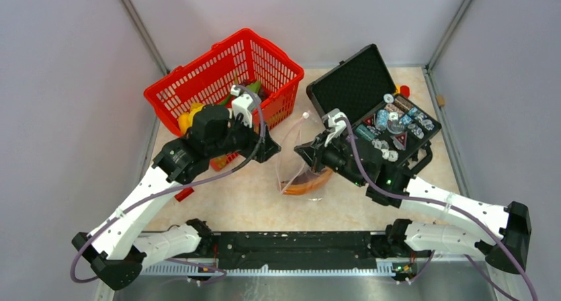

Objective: Place the food in the zip-top bag and seal the zipper
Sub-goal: Adjust the zipper food storage bag at the center of the board, then pick up the fake vegetable from the bin.

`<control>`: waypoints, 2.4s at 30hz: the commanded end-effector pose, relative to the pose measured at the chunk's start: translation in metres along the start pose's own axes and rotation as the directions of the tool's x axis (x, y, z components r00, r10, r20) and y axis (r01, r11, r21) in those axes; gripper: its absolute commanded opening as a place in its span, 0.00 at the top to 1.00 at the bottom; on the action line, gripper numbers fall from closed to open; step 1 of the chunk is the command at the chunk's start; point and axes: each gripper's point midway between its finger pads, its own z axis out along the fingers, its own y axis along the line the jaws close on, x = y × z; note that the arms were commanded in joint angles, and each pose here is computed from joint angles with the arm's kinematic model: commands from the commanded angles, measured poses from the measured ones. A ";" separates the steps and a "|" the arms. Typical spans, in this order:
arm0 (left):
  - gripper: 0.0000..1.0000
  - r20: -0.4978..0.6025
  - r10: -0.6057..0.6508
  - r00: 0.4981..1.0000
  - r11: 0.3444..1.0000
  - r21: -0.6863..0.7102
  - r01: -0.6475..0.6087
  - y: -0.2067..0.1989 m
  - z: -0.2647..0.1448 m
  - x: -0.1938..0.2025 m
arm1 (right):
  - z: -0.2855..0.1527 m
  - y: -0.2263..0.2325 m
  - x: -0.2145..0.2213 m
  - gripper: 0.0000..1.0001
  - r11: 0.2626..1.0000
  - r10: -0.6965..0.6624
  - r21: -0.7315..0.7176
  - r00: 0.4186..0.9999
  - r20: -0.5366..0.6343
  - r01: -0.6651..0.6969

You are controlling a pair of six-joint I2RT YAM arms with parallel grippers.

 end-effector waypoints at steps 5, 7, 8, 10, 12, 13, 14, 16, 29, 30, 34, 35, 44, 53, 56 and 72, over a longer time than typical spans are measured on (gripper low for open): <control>0.22 0.017 0.066 0.998 0.990 0.122 -0.068 -0.023 0.004 -0.018 | -0.009 0.033 -0.054 1.00 0.992 0.080 -0.105 0.994 0.068 -0.072; 0.22 0.026 0.068 0.997 0.985 0.160 -0.071 -0.029 0.007 -0.020 | -0.013 0.037 -0.061 1.00 0.990 0.088 -0.120 0.993 0.075 -0.079; 0.22 0.029 0.066 0.997 0.978 0.197 -0.070 -0.036 0.007 -0.022 | -0.015 0.040 -0.064 1.00 0.988 0.092 -0.130 0.993 0.080 -0.081; 0.24 0.029 0.063 0.998 0.968 0.242 -0.068 -0.044 0.010 -0.023 | -0.018 0.043 -0.065 1.00 0.986 0.091 -0.147 0.994 0.062 -0.081; 0.35 0.023 0.059 0.998 0.974 0.218 -0.062 -0.039 0.013 -0.024 | -0.022 0.048 -0.069 1.00 0.982 0.092 -0.170 0.994 0.063 -0.080; 0.44 0.022 0.055 0.998 0.982 0.181 -0.058 -0.033 0.014 -0.024 | -0.024 0.049 -0.071 1.00 0.982 0.092 -0.173 0.994 0.064 -0.080; 0.55 0.018 0.053 0.998 0.987 0.151 -0.055 -0.028 0.014 -0.024 | -0.025 0.048 -0.072 1.00 0.983 0.090 -0.166 0.994 0.062 -0.079; 0.72 0.031 0.056 0.998 0.988 0.140 -0.060 -0.027 0.011 -0.027 | -0.029 0.042 -0.074 1.00 0.989 0.079 -0.127 0.996 0.051 -0.072; 1.00 0.091 -0.019 0.996 0.925 0.380 -0.017 -0.080 -0.002 -0.061 | -0.122 0.020 -0.107 1.00 0.999 0.033 -0.045 0.999 0.040 -0.031; 1.00 0.090 -0.017 0.996 0.946 0.325 -0.013 -0.069 0.003 -0.058 | -0.121 0.018 -0.106 1.00 0.998 0.042 -0.041 0.998 0.048 -0.040; 1.00 0.055 -0.056 0.997 0.987 0.154 0.047 -0.033 0.021 -0.039 | -0.094 0.004 -0.081 1.00 0.998 0.054 0.044 0.998 0.013 -0.054; 1.00 0.051 -0.068 0.996 0.988 0.140 0.060 -0.029 0.023 -0.034 | -0.084 -0.001 -0.074 1.00 0.996 0.057 0.075 0.998 -0.005 -0.057; 0.74 0.007 -0.124 0.992 0.992 0.016 0.124 0.004 0.039 0.007 | -0.015 -0.005 -0.029 1.00 0.991 0.028 0.135 0.992 -0.125 -0.011; 0.22 0.120 -0.021 0.993 0.998 -0.057 0.028 0.006 -0.007 -0.026 | -0.009 0.007 -0.040 1.00 0.997 0.036 0.077 0.997 -0.072 -0.031; 0.10 0.171 0.036 0.985 0.990 -0.143 -0.012 0.018 -0.025 -0.041 | -0.009 0.008 -0.043 1.00 0.997 0.050 0.065 0.998 -0.045 -0.047; 0.01 0.273 -0.086 0.958 0.884 -0.422 0.200 0.162 -0.027 -0.114 | -0.010 0.013 -0.038 1.00 0.997 0.069 0.031 0.997 -0.045 -0.068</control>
